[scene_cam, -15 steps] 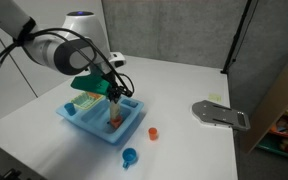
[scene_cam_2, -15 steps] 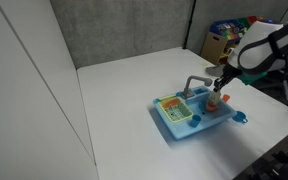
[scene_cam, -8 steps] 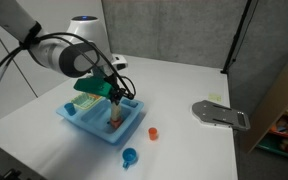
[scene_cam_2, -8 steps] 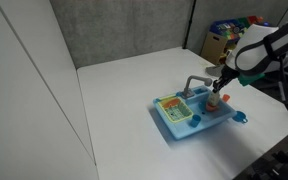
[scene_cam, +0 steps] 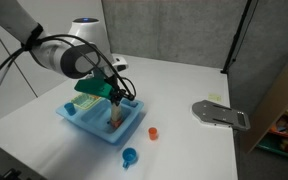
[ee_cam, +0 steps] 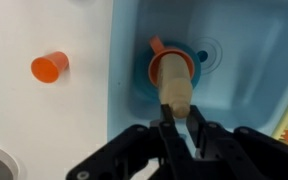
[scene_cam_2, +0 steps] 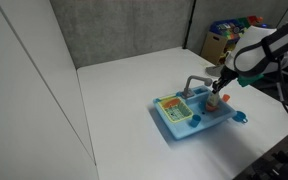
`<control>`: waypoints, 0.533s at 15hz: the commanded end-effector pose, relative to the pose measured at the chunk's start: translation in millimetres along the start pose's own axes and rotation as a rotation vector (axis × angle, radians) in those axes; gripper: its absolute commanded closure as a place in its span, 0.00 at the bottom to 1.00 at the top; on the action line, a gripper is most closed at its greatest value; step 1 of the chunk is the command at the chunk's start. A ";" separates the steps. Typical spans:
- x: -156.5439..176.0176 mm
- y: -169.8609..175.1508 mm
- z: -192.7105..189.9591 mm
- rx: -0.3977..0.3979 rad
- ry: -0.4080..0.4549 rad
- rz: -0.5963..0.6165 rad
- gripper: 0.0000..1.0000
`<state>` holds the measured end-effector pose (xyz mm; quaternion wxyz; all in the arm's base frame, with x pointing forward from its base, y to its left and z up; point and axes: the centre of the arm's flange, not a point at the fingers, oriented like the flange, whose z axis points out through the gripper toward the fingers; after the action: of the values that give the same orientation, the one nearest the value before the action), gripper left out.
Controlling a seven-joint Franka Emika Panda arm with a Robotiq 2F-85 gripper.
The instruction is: Put the small container in the orange cup in the sink plush toy
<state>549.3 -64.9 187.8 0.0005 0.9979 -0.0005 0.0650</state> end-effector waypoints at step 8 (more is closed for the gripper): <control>5.1 2.8 1.1 0.002 -0.017 0.012 0.08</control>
<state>548.7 -64.9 185.3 0.0002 0.9980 -0.0006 0.0627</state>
